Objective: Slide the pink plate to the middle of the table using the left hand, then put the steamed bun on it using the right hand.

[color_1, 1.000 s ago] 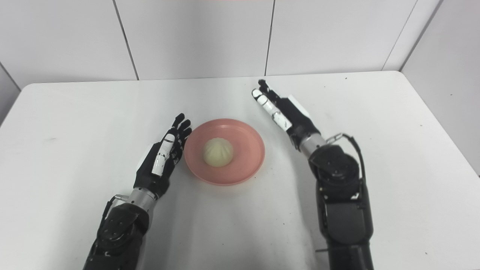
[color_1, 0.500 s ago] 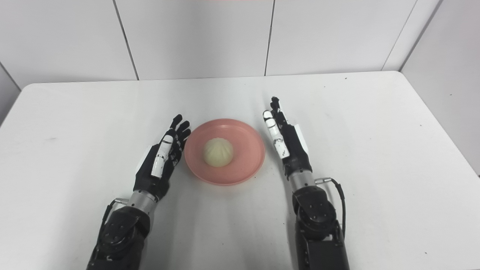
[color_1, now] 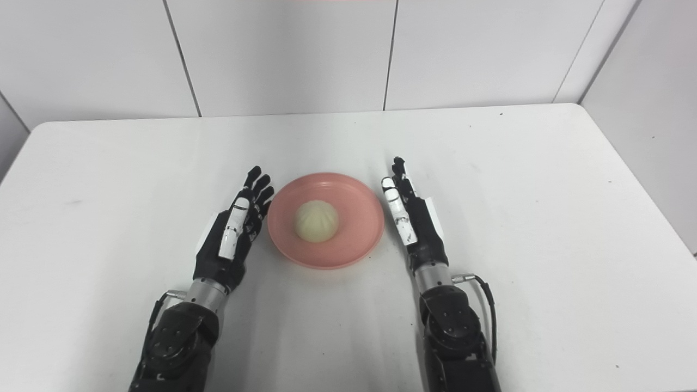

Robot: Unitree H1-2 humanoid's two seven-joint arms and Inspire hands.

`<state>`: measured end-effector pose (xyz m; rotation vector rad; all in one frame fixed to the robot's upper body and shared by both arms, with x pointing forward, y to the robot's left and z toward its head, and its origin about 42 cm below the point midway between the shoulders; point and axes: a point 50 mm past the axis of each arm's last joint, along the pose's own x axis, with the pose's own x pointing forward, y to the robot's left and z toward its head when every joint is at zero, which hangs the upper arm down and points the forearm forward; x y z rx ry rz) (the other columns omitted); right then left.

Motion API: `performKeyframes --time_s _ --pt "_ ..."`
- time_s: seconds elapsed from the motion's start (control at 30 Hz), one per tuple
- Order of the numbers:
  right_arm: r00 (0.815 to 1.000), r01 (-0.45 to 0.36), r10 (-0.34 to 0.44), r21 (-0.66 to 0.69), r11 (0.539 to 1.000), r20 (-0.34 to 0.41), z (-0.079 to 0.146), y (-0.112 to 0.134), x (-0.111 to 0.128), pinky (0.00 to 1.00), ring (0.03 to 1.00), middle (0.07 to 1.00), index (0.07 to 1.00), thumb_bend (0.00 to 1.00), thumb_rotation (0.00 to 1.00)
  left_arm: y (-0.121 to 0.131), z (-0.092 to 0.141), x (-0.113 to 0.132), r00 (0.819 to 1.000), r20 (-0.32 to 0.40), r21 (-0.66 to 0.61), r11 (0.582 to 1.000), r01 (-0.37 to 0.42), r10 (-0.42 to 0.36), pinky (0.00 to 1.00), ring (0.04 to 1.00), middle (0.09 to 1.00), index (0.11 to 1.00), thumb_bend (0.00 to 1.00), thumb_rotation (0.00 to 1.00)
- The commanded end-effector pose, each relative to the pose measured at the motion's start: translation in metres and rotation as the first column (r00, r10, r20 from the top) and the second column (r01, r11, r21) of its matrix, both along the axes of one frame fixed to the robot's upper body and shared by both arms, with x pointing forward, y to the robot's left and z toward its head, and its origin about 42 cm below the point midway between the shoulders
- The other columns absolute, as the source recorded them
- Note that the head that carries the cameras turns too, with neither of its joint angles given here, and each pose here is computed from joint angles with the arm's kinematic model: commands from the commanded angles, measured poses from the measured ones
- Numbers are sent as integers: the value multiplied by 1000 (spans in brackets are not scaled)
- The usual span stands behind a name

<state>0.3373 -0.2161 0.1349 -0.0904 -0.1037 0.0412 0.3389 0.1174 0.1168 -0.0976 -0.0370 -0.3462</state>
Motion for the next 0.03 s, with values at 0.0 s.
performKeyframes --time_s 0.0 --pt "1000 -6 6 11 1000 10 -1 3 -1 1000 1000 1000 1000 242 1000 12 -27 -14 994 -100 34 998 -48 51 973 988 1000 999 343 1000"
